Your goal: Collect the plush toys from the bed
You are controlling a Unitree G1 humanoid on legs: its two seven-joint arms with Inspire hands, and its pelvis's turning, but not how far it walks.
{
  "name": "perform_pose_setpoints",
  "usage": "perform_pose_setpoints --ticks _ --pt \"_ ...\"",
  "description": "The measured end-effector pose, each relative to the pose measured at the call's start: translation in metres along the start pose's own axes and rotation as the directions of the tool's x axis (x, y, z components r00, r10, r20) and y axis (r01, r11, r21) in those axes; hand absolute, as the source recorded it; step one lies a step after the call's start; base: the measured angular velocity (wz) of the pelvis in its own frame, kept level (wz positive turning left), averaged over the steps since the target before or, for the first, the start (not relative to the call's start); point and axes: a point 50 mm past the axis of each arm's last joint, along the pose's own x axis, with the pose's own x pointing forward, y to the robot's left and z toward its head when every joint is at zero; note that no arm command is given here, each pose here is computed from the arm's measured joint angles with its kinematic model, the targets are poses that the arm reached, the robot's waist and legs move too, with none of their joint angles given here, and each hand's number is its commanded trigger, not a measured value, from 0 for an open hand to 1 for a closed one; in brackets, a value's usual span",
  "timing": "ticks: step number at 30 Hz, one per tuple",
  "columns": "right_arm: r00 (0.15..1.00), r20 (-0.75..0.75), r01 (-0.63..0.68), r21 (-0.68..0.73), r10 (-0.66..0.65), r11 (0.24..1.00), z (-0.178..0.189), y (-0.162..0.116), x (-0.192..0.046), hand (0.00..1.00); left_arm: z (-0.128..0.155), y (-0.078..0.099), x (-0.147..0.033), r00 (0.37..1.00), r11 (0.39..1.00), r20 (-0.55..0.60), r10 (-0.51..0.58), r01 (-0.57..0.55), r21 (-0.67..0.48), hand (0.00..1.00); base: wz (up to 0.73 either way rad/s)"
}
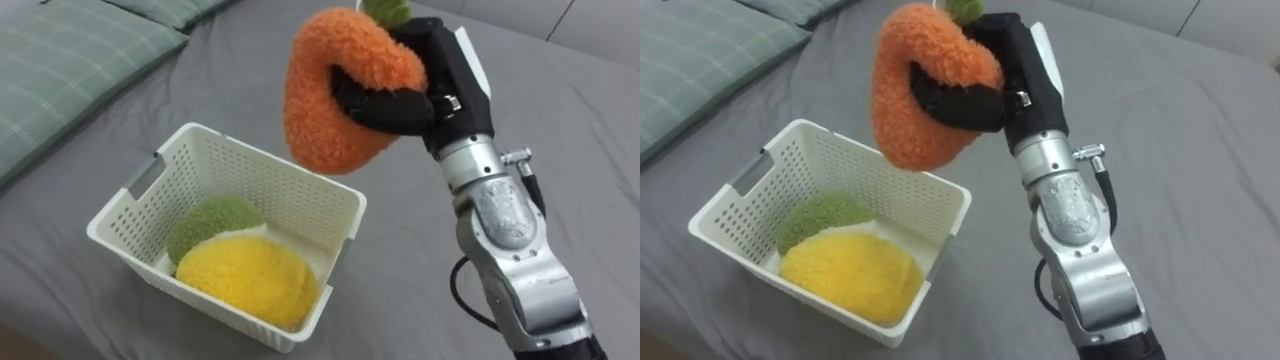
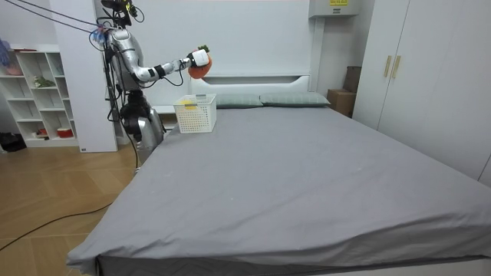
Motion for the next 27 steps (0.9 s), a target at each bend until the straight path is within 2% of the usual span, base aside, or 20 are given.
perform_pose_setpoints --ticks 1,3,12,27 --pt "1.0 -0.001 -0.011 -0.003 0.011 1.0 0.0 0.003 0.0 0.05 0.0 0.0 0.0 1.0 1.0 0.0 -0.001 0.001 0.0 0.0 0.05" --pt "0.999 -0.003 -0.034 -0.003 0.034 0.999 -0.001 0.009 0.0 0.0 0.0 0.001 0.0 1.0 1.0 0.0 -0.008 0.008 0.001 0.0 0.0" --pt "0.985 -0.023 -0.172 0.014 0.172 0.985 -0.006 0.037 -0.004 0.0 0.002 0.002 0.001 1.0 0.998 0.012 -0.014 0.013 0.055 0.0 0.05" --pt "0.978 -0.044 -0.206 0.014 0.206 0.979 -0.009 0.039 -0.005 0.0 0.017 0.007 0.001 0.997 0.996 0.079 -0.002 -0.005 0.089 0.0 0.02"
